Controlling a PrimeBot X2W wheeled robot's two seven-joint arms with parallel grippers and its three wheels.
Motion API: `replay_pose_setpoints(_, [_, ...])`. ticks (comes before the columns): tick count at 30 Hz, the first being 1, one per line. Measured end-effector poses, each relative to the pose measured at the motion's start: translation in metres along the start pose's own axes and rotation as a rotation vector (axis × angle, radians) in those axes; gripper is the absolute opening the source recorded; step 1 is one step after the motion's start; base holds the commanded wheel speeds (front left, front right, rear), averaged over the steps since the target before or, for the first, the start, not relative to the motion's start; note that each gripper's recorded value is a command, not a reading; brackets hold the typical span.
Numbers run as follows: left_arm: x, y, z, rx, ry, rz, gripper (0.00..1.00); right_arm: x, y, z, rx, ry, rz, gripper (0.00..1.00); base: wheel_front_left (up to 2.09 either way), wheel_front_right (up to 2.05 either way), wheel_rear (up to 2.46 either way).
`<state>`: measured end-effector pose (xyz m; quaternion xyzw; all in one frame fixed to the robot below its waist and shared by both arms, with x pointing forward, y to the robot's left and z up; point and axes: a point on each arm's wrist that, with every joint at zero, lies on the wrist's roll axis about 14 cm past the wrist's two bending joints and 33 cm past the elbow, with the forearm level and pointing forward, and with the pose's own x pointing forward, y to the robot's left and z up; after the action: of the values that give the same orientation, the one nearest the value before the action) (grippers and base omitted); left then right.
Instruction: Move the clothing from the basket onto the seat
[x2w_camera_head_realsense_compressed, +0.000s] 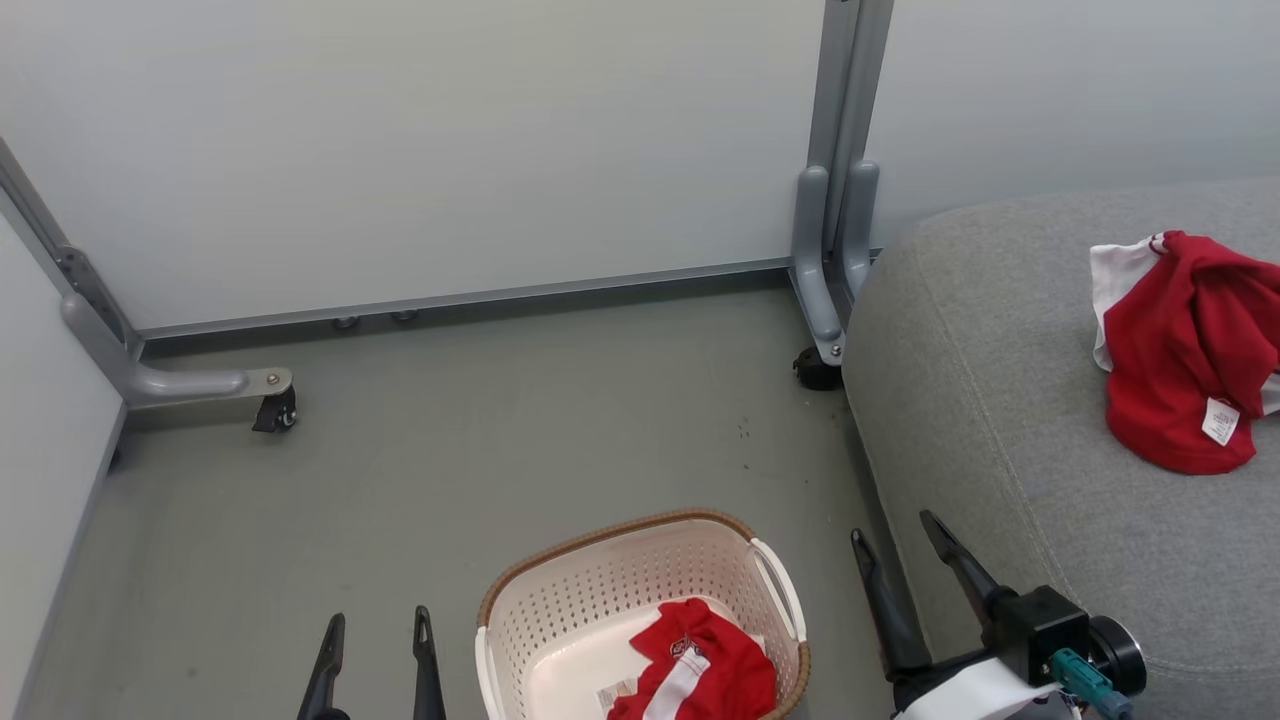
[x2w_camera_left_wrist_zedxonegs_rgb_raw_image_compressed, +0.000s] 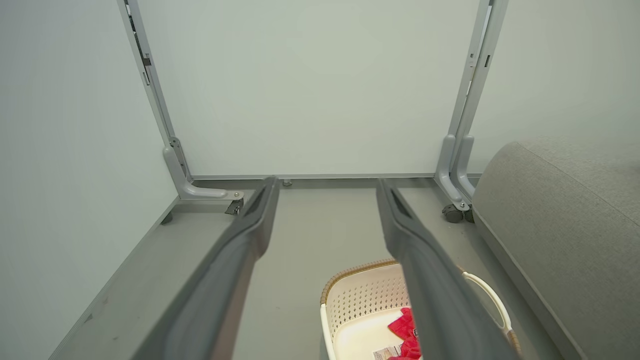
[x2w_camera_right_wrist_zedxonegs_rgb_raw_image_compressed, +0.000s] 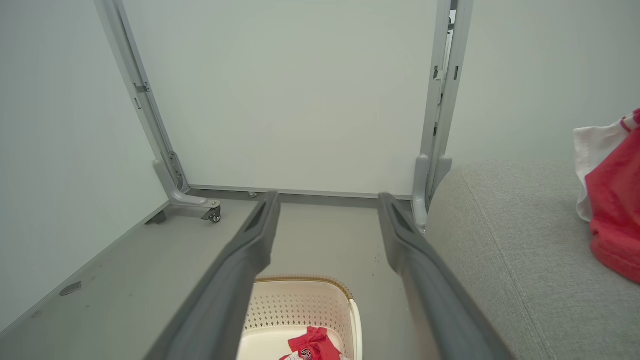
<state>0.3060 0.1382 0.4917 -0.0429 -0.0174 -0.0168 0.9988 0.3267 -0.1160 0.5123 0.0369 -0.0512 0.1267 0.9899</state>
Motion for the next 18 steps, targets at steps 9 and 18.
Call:
replay_pose_setpoints(9, [0.009,-0.015,-0.016,0.023,0.051,-0.072,1.00,0.005,-0.019,-0.005,-0.026,0.020,-0.048,1.00,0.00,0.00,0.00])
replay_pose_setpoints(18, [0.055,-0.056,-0.055,0.021,0.169,-0.288,1.00,0.039,-0.068,0.017,-0.095,-0.045,-0.155,1.00,0.00,0.00,0.00])
